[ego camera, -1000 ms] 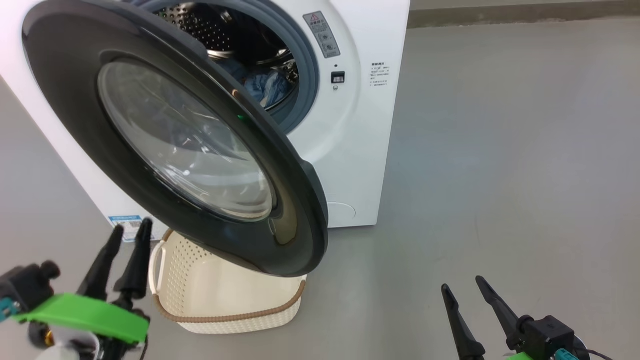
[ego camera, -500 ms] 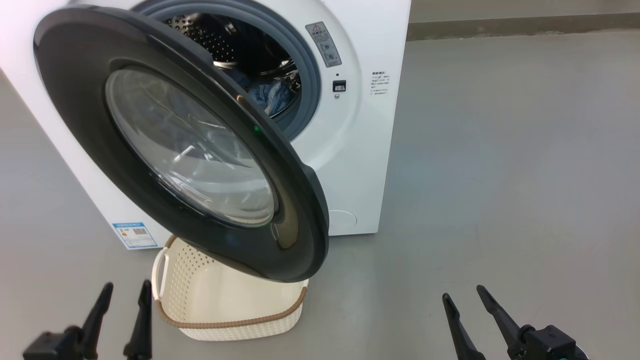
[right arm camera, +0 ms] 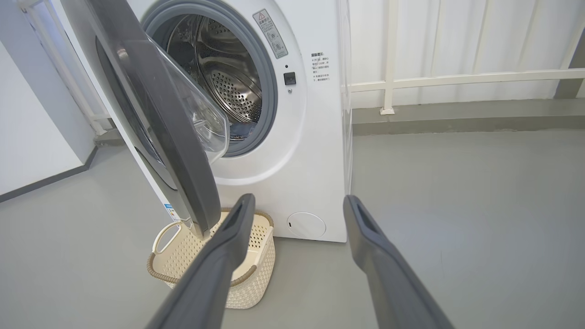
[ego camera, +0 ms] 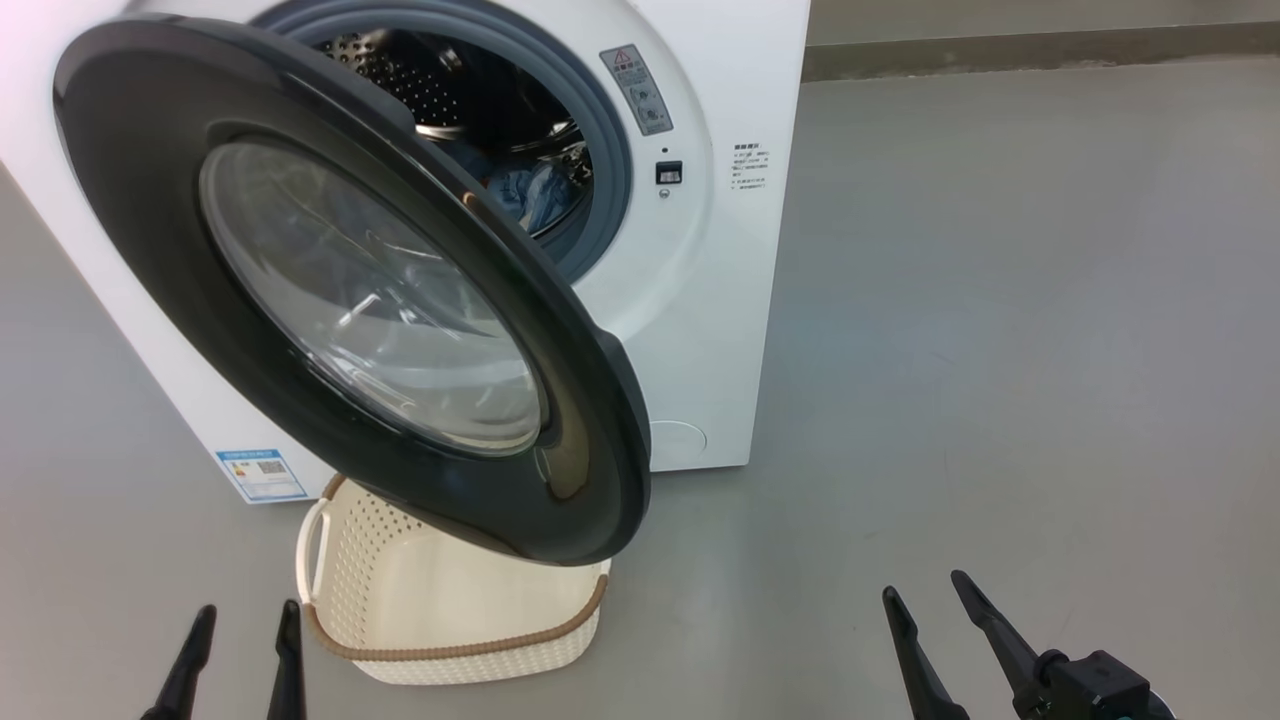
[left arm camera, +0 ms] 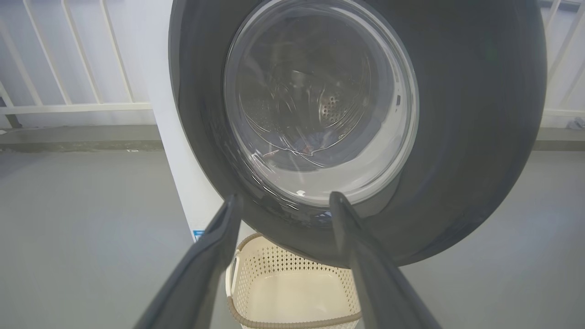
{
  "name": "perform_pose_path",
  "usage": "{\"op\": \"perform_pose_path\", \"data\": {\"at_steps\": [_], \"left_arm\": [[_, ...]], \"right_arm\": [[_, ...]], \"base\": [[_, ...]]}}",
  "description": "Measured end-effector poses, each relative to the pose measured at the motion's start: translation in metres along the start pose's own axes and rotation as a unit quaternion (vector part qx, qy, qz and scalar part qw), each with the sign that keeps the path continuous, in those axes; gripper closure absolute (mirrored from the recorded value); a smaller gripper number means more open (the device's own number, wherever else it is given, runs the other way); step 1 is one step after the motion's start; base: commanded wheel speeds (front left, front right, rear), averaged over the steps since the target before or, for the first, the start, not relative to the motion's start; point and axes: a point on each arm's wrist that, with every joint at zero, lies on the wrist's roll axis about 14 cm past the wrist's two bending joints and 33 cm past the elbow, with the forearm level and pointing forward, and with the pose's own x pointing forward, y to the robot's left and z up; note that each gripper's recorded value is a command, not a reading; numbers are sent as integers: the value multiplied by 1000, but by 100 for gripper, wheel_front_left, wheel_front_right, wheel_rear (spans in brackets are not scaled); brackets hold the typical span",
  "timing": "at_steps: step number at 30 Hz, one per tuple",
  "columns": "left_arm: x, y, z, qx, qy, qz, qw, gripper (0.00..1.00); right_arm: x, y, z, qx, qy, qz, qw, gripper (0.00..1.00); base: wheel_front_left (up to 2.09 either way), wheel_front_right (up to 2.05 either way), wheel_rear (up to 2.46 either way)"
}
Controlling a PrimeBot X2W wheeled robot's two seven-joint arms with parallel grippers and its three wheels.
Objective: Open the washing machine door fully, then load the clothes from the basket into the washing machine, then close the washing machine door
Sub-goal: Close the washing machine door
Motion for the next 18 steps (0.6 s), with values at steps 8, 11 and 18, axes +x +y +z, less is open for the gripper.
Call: {"op": "perform_pose_path", "data": {"at_steps": [8, 11, 18], "left_arm": [[-3, 2, -5, 12, 8, 10, 1000, 0], [-4, 2, -8, 11, 12, 12, 1000, 0], [-7, 0, -19, 7, 28, 10, 1000, 0]], "right_arm": [[-1, -3, 1, 0, -1, -6, 1000, 0], [-1, -4, 2, -1, -3, -6, 1000, 0], [0, -3, 4, -1, -7, -5, 1000, 0]], "base": [[0, 0, 0], [0, 0, 0], [0, 0, 0]]}}
